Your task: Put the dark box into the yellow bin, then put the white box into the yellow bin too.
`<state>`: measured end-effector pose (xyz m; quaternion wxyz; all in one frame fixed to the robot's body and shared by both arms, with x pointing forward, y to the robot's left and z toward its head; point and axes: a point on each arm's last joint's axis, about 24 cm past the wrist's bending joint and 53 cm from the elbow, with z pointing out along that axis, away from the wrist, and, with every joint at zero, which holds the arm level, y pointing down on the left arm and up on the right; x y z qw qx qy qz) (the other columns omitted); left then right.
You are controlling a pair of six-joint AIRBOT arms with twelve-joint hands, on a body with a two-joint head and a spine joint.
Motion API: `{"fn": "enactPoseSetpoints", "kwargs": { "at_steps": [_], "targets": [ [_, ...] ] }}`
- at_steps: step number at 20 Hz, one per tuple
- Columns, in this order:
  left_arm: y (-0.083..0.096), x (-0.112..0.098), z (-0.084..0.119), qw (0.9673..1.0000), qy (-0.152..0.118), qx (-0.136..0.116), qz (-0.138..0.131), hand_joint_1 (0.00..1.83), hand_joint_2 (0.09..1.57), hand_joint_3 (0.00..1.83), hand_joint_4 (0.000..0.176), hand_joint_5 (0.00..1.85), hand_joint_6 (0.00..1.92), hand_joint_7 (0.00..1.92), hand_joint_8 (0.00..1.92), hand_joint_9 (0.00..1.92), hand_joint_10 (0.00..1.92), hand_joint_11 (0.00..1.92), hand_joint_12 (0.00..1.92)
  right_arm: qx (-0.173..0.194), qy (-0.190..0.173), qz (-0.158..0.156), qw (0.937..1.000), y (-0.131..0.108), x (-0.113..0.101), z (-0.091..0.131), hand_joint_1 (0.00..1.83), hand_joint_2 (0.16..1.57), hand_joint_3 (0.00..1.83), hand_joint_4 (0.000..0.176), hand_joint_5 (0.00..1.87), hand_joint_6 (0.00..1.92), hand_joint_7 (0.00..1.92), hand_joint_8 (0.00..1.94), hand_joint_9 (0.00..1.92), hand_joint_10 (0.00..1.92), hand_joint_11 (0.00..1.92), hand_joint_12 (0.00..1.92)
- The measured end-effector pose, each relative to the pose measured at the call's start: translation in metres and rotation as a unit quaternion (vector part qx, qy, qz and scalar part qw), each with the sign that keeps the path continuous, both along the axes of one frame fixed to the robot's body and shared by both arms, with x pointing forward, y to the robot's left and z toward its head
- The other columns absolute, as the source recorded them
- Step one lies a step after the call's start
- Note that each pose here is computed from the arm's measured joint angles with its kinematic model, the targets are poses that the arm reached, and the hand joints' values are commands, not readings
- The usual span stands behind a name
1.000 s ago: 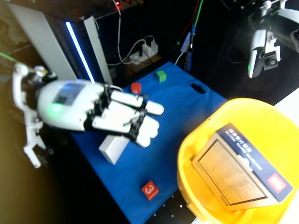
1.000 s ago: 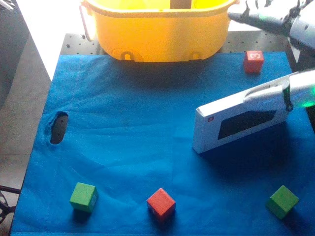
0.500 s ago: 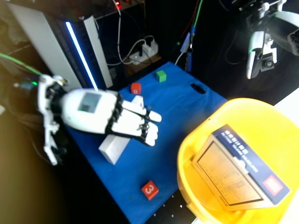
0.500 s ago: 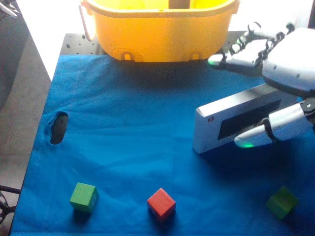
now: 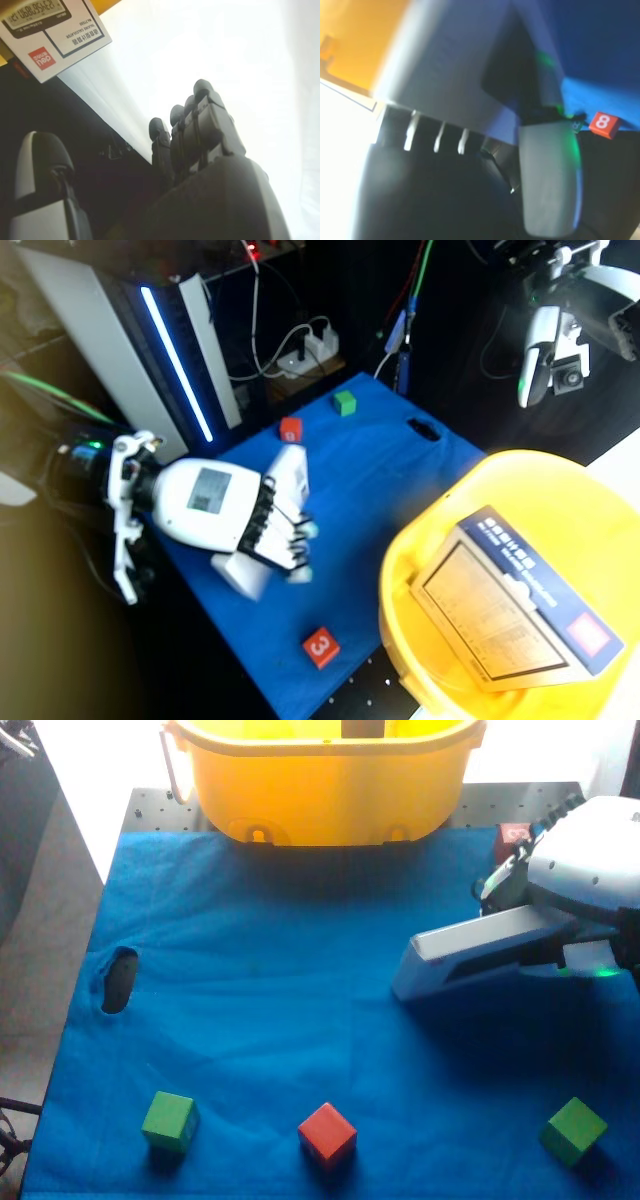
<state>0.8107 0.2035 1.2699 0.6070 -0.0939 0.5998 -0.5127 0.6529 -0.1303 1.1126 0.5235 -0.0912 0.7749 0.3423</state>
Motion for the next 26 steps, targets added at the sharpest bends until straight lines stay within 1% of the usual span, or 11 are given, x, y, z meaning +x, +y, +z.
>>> {"fn": "enactPoseSetpoints", "kwargs": {
  "at_steps": [2, 7, 8, 11, 14, 16, 19, 20, 21, 25, 26],
  "targets": [
    [0.000, 0.000, -0.002, 1.0000, 0.002, 0.002, 0.000, 1.13, 0.90, 0.00, 0.062, 0.41, 0.00, 0.23, 0.01, 0.39, 0.01, 0.18, 0.06, 0.000, 0.000, 0.000, 1.0000, 0.000, 0.000, 0.000, 1.26, 1.10, 0.00, 0.000, 1.05, 0.65, 1.01, 1.19, 1.01, 1.57, 0.97, 1.81],
    [0.001, 0.000, -0.005, 1.0000, 0.005, 0.004, 0.001, 1.14, 0.92, 0.00, 0.037, 0.40, 0.00, 0.23, 0.00, 0.22, 0.01, 0.17, 0.05, 0.007, -0.008, -0.002, 0.9999, 0.002, 0.004, 0.010, 1.22, 1.11, 0.00, 0.029, 1.02, 0.90, 0.97, 1.04, 0.93, 0.93, 0.64, 1.48],
    [0.001, 0.000, -0.005, 1.0000, 0.005, 0.003, 0.001, 1.11, 0.91, 0.00, 0.067, 0.39, 0.00, 0.23, 0.00, 0.23, 0.01, 0.15, 0.05, 0.013, -0.019, -0.003, 0.9997, 0.002, 0.007, 0.021, 1.22, 1.11, 0.00, 0.025, 1.00, 0.91, 1.00, 1.02, 0.95, 0.93, 0.69, 1.49],
    [0.001, 0.000, -0.007, 1.0000, 0.006, 0.005, 0.002, 1.16, 0.91, 0.00, 0.049, 0.40, 0.00, 0.24, 0.01, 0.21, 0.01, 0.19, 0.07, 0.024, -0.048, -0.003, 0.9986, 0.001, 0.013, 0.043, 1.26, 1.12, 0.00, 0.000, 1.03, 0.65, 0.97, 1.26, 0.91, 1.42, 0.60, 1.78],
    [0.000, 0.000, -0.011, 0.9999, 0.009, 0.009, 0.001, 1.13, 0.91, 0.00, 0.065, 0.40, 0.00, 0.24, 0.00, 0.18, 0.00, 0.20, 0.08, 0.023, -0.079, -0.002, 0.9966, 0.005, 0.019, 0.066, 1.27, 1.11, 0.00, 0.000, 1.03, 0.69, 1.02, 1.17, 0.92, 1.26, 0.74, 1.64],
    [0.000, 0.000, -0.010, 0.9999, 0.007, 0.010, 0.001, 1.12, 0.92, 0.00, 0.057, 0.39, 0.00, 0.24, 0.00, 0.18, 0.00, 0.20, 0.08, 0.024, -0.112, -0.002, 0.9935, 0.005, 0.024, 0.088, 1.25, 1.14, 0.00, 0.000, 0.96, 0.74, 0.93, 1.34, 0.90, 1.55, 0.80, 1.83],
    [0.000, 0.000, -0.010, 0.9999, 0.006, 0.011, 0.001, 1.09, 0.92, 0.00, 0.086, 0.37, 0.00, 0.24, 0.00, 0.19, 0.00, 0.20, 0.09, 0.018, -0.148, -0.003, 0.9889, 0.007, 0.029, 0.110, 1.25, 1.11, 0.00, 0.000, 0.93, 0.95, 1.09, 0.95, 0.99, 1.04, 0.80, 1.46],
    [-0.001, 0.000, -0.011, 0.9999, 0.006, 0.011, 0.001, 1.11, 0.91, 0.00, 0.087, 0.39, 0.01, 0.25, 0.01, 0.20, 0.01, 0.21, 0.09, 0.009, -0.167, -0.003, 0.9860, 0.009, 0.031, 0.120, 1.24, 1.16, 0.00, 0.000, 0.93, 0.81, 0.91, 1.36, 0.90, 1.58, 0.82, 1.83],
    [-0.001, 0.000, -0.011, 0.9999, 0.006, 0.010, 0.000, 1.11, 0.91, 0.00, 0.079, 0.39, 0.01, 0.25, 0.01, 0.20, 0.01, 0.21, 0.09, 0.005, -0.178, -0.003, 0.9839, 0.009, 0.032, 0.127, 1.18, 1.12, 0.00, 0.000, 0.97, 0.93, 0.94, 1.36, 0.91, 1.72, 0.87, 1.90],
    [-0.005, -0.001, -0.012, 0.9999, 0.006, 0.008, -0.003, 1.12, 0.91, 0.00, 0.074, 0.39, 0.00, 0.26, 0.01, 0.21, 0.01, 0.21, 0.10, 0.000, -0.189, -0.010, 0.9820, 0.007, 0.044, 0.135, 1.26, 1.11, 0.00, 0.000, 0.93, 0.90, 1.07, 1.04, 0.96, 1.25, 0.84, 1.58],
    [-0.006, -0.001, -0.012, 1.0000, 0.005, 0.006, -0.005, 1.14, 0.92, 0.00, 0.070, 0.38, 0.00, 0.26, 0.01, 0.20, 0.00, 0.18, 0.09, -0.005, -0.184, -0.014, 0.9828, 0.005, 0.048, 0.133, 1.36, 1.09, 0.00, 0.000, 0.93, 0.91, 1.13, 0.71, 0.99, 1.24, 0.81, 1.44]
  ]
}}
